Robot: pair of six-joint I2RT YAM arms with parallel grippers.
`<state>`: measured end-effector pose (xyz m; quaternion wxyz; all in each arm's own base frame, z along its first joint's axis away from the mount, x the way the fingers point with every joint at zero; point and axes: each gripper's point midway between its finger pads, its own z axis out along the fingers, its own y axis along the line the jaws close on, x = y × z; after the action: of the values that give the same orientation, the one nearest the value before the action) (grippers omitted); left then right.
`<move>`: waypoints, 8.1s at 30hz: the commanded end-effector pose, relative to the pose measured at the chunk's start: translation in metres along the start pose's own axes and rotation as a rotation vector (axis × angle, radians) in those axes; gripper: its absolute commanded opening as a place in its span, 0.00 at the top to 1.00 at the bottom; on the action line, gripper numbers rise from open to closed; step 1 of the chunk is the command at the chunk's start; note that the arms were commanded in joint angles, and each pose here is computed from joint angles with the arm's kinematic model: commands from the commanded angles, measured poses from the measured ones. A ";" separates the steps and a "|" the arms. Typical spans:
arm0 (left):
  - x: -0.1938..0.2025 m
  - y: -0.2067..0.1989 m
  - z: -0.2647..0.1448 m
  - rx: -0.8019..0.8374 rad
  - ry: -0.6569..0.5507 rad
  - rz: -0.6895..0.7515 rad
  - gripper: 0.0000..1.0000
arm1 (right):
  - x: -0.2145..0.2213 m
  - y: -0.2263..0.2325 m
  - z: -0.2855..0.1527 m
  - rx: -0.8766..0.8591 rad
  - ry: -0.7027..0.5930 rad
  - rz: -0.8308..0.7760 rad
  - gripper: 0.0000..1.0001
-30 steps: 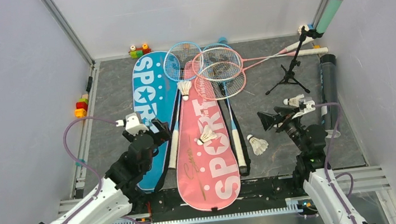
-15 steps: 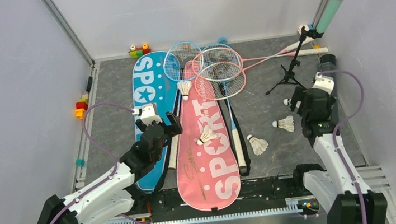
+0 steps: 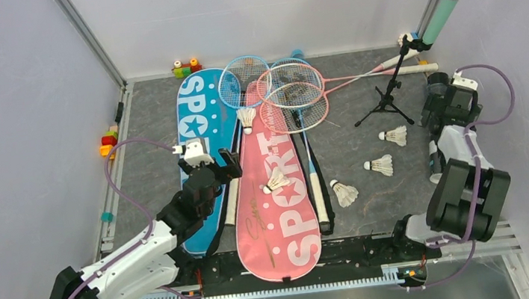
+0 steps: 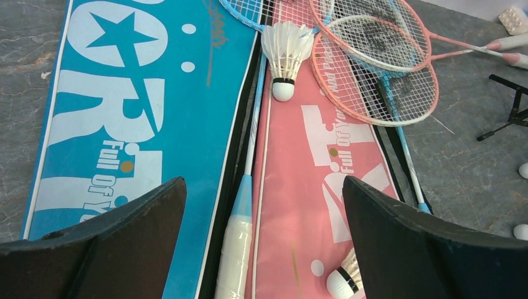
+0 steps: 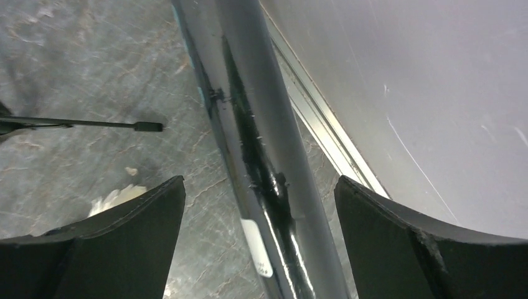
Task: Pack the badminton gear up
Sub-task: Pick up the shuttle tube at the center of the board, then open the lid of the shuttle tube.
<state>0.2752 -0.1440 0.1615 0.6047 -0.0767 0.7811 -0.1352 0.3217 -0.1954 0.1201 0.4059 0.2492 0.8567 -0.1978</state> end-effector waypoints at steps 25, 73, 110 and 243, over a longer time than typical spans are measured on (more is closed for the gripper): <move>-0.009 0.006 0.005 -0.037 -0.049 0.008 0.00 | 0.015 0.027 0.062 -0.222 -0.045 -0.045 0.59; -0.004 -0.045 0.000 0.215 0.024 -0.034 0.00 | -0.215 0.074 -0.412 -1.093 -1.060 -0.058 0.71; -0.021 -0.068 -0.030 0.392 -0.003 -0.278 0.00 | 0.032 0.332 -0.336 -1.369 -0.418 -0.138 0.75; -0.092 -0.159 0.017 0.733 -0.350 1.186 0.98 | 0.001 0.154 -0.340 -0.746 -0.232 -0.230 1.00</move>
<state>0.2947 -0.2653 0.1996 0.5323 0.6698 0.5174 -0.0164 0.1934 0.1475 0.3307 0.5264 -0.1073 0.8287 0.1567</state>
